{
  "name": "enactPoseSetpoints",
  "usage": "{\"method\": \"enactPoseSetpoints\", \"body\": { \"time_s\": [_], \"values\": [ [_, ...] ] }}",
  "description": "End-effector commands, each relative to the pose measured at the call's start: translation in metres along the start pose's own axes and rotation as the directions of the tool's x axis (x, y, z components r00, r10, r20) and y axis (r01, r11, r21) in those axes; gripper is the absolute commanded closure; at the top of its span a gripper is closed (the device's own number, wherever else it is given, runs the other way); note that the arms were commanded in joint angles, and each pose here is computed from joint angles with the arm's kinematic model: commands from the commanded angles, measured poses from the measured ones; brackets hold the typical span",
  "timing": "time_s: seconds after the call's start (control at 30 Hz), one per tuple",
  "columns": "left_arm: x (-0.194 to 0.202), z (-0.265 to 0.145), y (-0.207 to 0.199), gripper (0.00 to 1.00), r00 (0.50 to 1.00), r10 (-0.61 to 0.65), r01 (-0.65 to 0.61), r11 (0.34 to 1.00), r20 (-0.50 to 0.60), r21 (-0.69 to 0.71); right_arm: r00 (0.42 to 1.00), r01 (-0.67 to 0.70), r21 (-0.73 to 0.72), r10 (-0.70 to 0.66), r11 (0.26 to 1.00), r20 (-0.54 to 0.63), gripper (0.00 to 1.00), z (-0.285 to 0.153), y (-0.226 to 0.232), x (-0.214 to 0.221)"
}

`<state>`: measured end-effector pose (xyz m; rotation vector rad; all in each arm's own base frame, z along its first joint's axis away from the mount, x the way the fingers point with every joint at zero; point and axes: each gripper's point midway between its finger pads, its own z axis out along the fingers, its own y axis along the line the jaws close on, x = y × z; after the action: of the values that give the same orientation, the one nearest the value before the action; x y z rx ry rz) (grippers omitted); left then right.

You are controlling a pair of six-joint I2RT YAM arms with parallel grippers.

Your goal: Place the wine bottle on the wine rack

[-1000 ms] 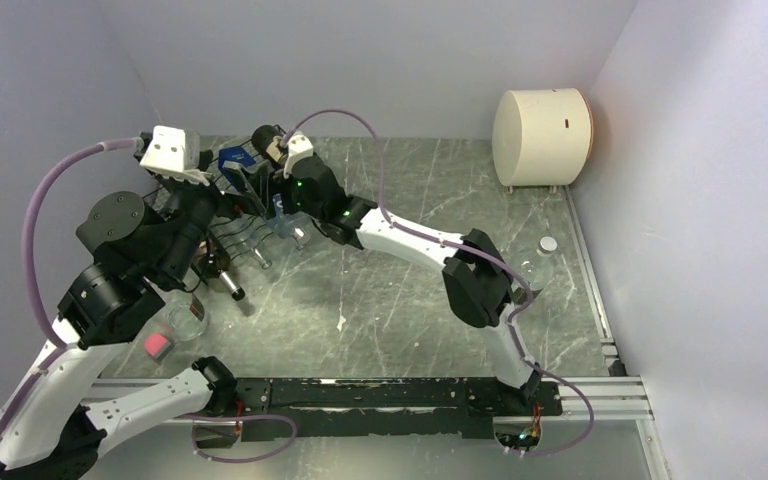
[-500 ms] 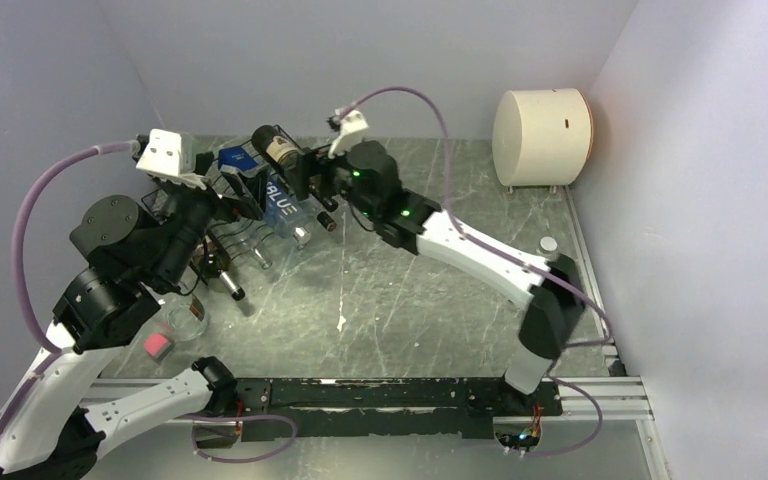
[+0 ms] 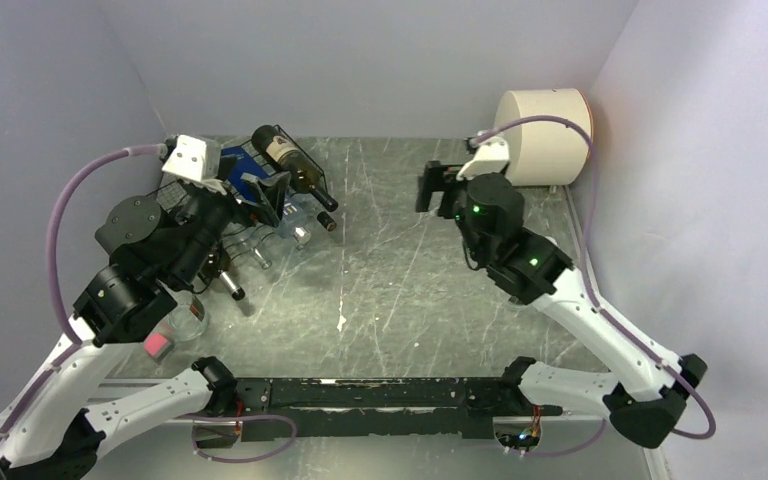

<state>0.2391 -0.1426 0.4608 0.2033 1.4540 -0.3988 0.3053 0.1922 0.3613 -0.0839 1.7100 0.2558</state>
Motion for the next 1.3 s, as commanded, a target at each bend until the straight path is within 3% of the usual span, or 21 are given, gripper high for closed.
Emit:
{"method": "enactPoseSetpoints", "body": {
  "time_s": [0.0, 0.07, 0.2, 0.43, 0.6, 0.93, 1.07, 1.27],
  "values": [
    [-0.006, 0.012, -0.026, 0.00, 0.995, -0.075, 0.068, 0.991, 0.058, 0.112, 1.000, 0.013, 0.215, -0.014, 0.976, 0.001, 0.10, -0.019, -0.063, -0.015],
    [-0.003, 0.018, -0.051, 0.00, 0.995, -0.076, 0.061, 0.971, 0.056, 0.233, 1.000, 0.011, 0.264, -0.016, 0.964, 0.018, 0.10, -0.021, -0.080, -0.025],
    [0.013, 0.029, -0.077, 0.00, 0.995, -0.098, 0.089, 0.936, 0.011, 0.339, 1.000, 0.025, 0.354, -0.017, 0.935, -0.025, 0.09, -0.019, -0.107, -0.023],
    [0.055, 0.035, -0.084, 0.00, 0.989, -0.124, 0.144, 0.927, -0.082, 0.346, 0.996, 0.028, 0.530, 0.020, 0.848, -0.083, 0.09, -0.044, -0.169, -0.011],
    [0.064, 0.036, -0.089, 0.00, 0.987, -0.122, 0.151, 0.917, -0.101, 0.368, 0.981, 0.052, 0.644, 0.083, 0.764, -0.177, 0.09, -0.056, -0.207, 0.025],
    [0.069, 0.038, -0.090, 0.00, 0.987, -0.104, 0.141, 0.919, -0.119, 0.369, 0.948, -0.002, 0.755, 0.242, 0.656, -0.208, 0.10, -0.080, -0.233, 0.083],
    [0.071, 0.037, -0.090, 0.00, 0.987, -0.101, 0.141, 0.919, -0.125, 0.369, 0.947, -0.022, 0.795, 0.267, 0.606, -0.177, 0.21, -0.086, -0.244, 0.101],
    [0.072, 0.037, -0.088, 0.00, 0.987, -0.098, 0.139, 0.922, -0.129, 0.360, 0.933, -0.044, 0.768, 0.301, 0.640, -0.197, 0.41, -0.076, -0.241, 0.118]
  ]
}}
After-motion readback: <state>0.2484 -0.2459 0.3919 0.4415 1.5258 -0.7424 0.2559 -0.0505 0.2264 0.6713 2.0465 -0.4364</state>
